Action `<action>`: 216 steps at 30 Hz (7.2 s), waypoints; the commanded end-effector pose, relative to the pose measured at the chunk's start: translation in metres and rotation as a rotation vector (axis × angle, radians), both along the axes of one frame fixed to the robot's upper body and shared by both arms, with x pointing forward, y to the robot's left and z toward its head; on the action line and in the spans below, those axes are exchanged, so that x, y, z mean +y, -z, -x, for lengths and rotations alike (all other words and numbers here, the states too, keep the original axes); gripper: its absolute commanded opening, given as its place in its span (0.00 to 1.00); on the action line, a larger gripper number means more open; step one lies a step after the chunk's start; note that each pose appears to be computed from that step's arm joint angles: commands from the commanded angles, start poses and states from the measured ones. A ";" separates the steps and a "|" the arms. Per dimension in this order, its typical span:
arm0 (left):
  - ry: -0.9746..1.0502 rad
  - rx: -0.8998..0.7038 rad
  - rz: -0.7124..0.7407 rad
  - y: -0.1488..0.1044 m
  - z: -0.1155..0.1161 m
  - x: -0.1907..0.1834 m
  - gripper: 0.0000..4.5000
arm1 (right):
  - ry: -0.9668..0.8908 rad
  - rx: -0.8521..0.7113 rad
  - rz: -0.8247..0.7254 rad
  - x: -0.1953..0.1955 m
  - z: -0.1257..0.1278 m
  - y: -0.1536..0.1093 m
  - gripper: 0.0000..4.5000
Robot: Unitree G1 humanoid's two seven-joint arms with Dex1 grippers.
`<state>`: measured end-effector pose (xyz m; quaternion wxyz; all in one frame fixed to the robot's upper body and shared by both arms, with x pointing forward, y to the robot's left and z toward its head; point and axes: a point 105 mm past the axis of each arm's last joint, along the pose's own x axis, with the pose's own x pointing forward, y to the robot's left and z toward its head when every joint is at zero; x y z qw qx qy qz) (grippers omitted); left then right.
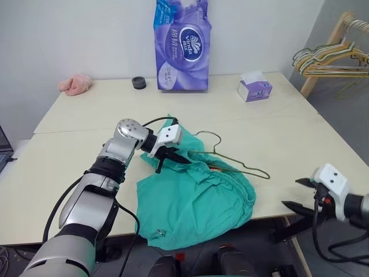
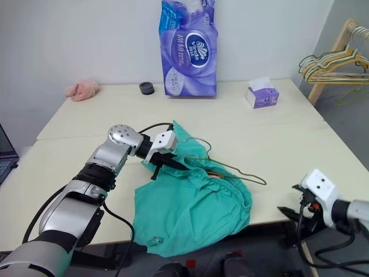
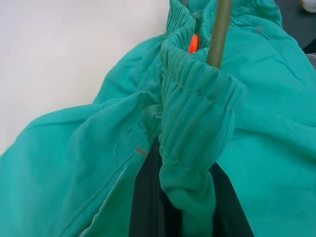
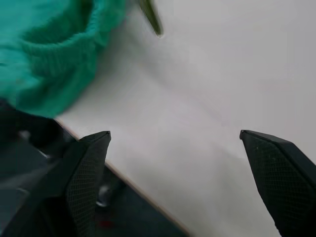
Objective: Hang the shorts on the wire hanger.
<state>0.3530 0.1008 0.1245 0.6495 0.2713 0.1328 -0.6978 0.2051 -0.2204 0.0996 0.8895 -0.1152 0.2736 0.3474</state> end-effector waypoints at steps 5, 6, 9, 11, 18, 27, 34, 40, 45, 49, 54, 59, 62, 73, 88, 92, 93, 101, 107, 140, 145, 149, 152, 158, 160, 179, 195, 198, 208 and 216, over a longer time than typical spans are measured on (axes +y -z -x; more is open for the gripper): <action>-0.005 -0.060 0.028 -0.018 -0.006 0.000 0.00 | 0.116 -0.006 -0.164 0.047 0.002 0.014 1.00; -0.005 -0.060 0.028 -0.018 -0.006 0.000 0.00 | 0.136 -0.014 -0.166 0.049 -0.001 0.016 1.00; -0.004 -0.060 0.027 -0.019 -0.006 0.000 0.00 | 0.157 -0.026 -0.185 0.058 -0.005 0.020 1.00; -0.006 -0.062 0.027 -0.019 -0.007 0.000 0.00 | 0.168 -0.026 -0.224 0.068 -0.009 0.021 1.00; -0.015 -0.065 0.029 -0.020 -0.007 0.002 0.00 | 0.229 0.010 -0.256 0.078 -0.019 0.033 0.87; -0.038 -0.065 0.031 -0.022 -0.007 0.012 0.00 | 0.290 0.011 -0.245 0.059 -0.027 0.031 0.20; -0.031 -0.006 0.023 -0.028 0.003 0.028 0.00 | 0.326 -0.060 -0.183 0.020 -0.040 0.011 0.00; -0.019 -0.012 -0.052 -0.025 0.008 0.039 0.00 | 0.306 -0.097 -0.150 0.007 -0.047 -0.002 0.00; -0.033 -0.030 -0.065 -0.021 0.004 0.038 0.00 | 0.217 -0.107 -0.078 0.016 -0.040 -0.001 0.00; -0.043 -0.055 -0.086 -0.015 0.000 0.037 0.00 | 0.106 -0.140 -0.007 0.027 -0.033 -0.009 0.00; -0.061 -0.082 -0.038 -0.015 -0.006 0.023 0.00 | 0.007 -0.198 0.052 0.037 -0.040 -0.026 0.00; -0.046 -0.079 0.005 -0.010 -0.004 0.008 0.00 | -0.163 -0.231 0.142 0.060 -0.047 -0.036 0.00; -0.037 -0.076 0.013 -0.009 -0.002 0.004 0.00 | -0.230 -0.234 0.169 0.071 -0.052 -0.037 0.00; -0.023 -0.060 0.012 -0.004 0.004 0.003 0.00 | -0.329 -0.312 0.284 0.084 -0.074 -0.051 0.13; -0.019 -0.060 0.003 0.000 0.005 0.003 0.00 | -0.276 -0.181 0.426 0.041 -0.064 -0.034 0.92; -0.018 -0.061 0.003 0.000 0.005 0.003 0.00 | -0.261 -0.151 0.396 0.039 -0.070 -0.022 0.92; -0.018 -0.062 0.003 -0.001 0.005 0.003 0.00 | -0.259 -0.148 0.383 0.040 -0.073 -0.020 0.92; -0.021 -0.061 0.007 -0.002 0.004 0.003 0.00 | -0.304 -0.138 0.330 0.058 -0.100 -0.009 0.92; -0.030 -0.064 0.011 -0.003 0.003 0.004 0.00 | -0.356 -0.067 0.321 0.065 -0.103 0.010 0.92; -0.291 -0.060 0.155 -0.043 -0.029 0.048 0.54 | -0.357 -0.165 0.322 0.061 -0.081 -0.028 0.00; -0.264 -0.005 0.137 -0.040 -0.022 0.054 0.54 | -0.377 -0.150 0.336 0.050 -0.069 -0.044 0.00; -0.223 0.055 0.116 -0.030 -0.014 0.052 0.54 | -0.405 -0.141 0.357 0.046 -0.062 -0.051 0.00; -0.222 0.064 0.133 -0.027 -0.014 0.046 0.54 | -0.416 -0.142 0.360 0.047 -0.060 -0.053 0.00; -0.199 0.082 0.128 -0.024 -0.008 0.041 0.54 | -0.426 -0.122 0.380 0.041 -0.055 -0.051 0.00; -0.221 0.049 0.105 -0.019 -0.010 0.044 0.54 | -0.429 -0.109 0.413 0.030 -0.052 -0.058 0.00; -0.161 0.056 0.334 -0.064 0.002 -0.004 0.54 | -0.055 -0.015 0.179 -0.004 -0.048 -0.061 0.00; -0.076 -0.105 0.411 -0.081 0.026 -0.090 0.54 | 0.455 0.050 -0.088 -0.027 0.011 -0.041 0.00; -0.047 -0.080 0.437 -0.085 0.030 -0.106 0.54 | 0.489 0.059 -0.103 -0.030 0.020 -0.040 0.00; 0.133 -0.089 0.530 -0.110 0.056 -0.166 0.54 | 0.781 0.019 -0.250 -0.054 0.038 -0.084 0.00; 0.177 -0.230 0.590 -0.135 0.062 -0.203 0.54 | 1.093 -0.221 -0.258 -0.093 0.018 -0.130 0.00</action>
